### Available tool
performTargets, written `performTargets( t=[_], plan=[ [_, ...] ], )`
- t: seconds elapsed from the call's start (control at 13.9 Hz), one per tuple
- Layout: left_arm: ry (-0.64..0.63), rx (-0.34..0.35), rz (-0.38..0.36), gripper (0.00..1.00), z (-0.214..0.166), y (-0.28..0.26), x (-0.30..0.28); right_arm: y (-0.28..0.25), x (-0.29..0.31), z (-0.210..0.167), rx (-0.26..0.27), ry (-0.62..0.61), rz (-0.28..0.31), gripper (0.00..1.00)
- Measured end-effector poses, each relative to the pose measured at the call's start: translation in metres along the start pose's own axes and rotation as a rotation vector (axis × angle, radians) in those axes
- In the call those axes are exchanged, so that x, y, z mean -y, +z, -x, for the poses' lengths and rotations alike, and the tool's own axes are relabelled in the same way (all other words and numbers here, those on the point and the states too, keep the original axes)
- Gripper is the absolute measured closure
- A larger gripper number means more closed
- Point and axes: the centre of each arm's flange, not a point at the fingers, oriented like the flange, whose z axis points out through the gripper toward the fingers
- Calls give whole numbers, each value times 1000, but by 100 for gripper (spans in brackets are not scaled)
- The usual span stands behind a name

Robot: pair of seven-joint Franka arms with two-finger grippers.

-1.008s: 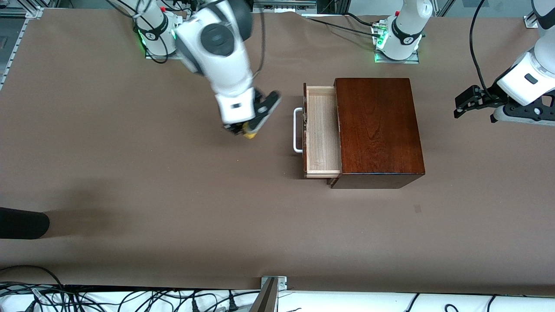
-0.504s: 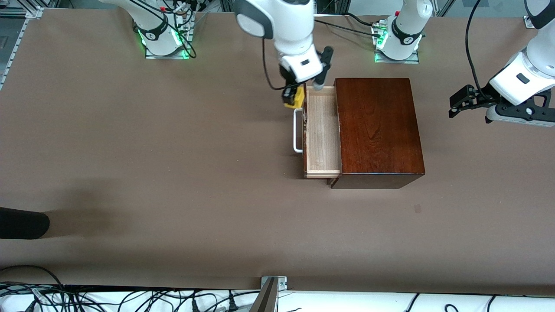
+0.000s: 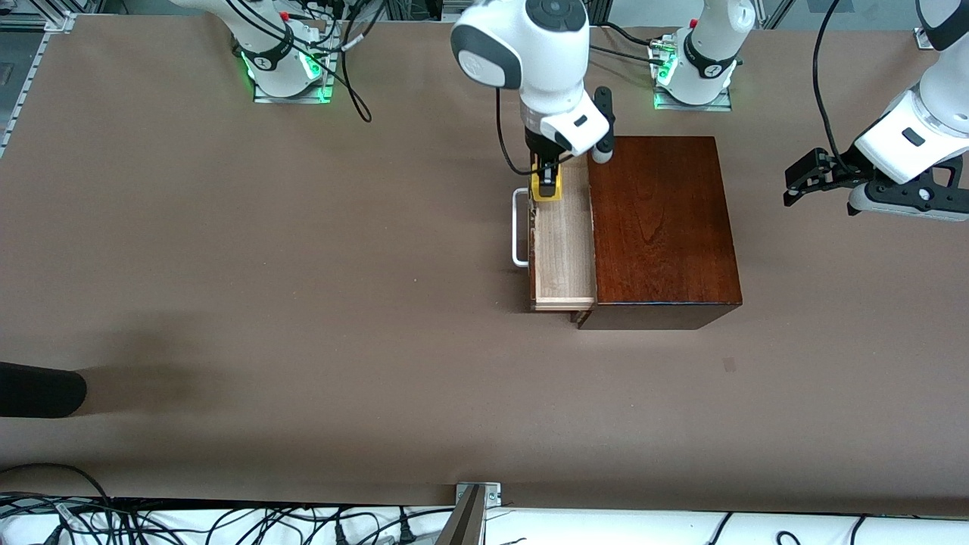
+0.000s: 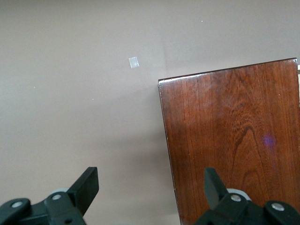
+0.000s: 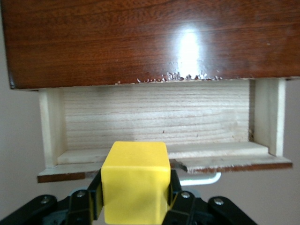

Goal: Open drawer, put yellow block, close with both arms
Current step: 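Carry the yellow cube over the open drawer and lower it inside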

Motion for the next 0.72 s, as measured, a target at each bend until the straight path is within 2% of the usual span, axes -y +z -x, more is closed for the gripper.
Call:
performTargets(
  t=[0.72],
  plan=[
    [0, 0, 0, 0, 0, 0, 0, 36, 33, -21, 45, -77, -10, 45]
  ],
)
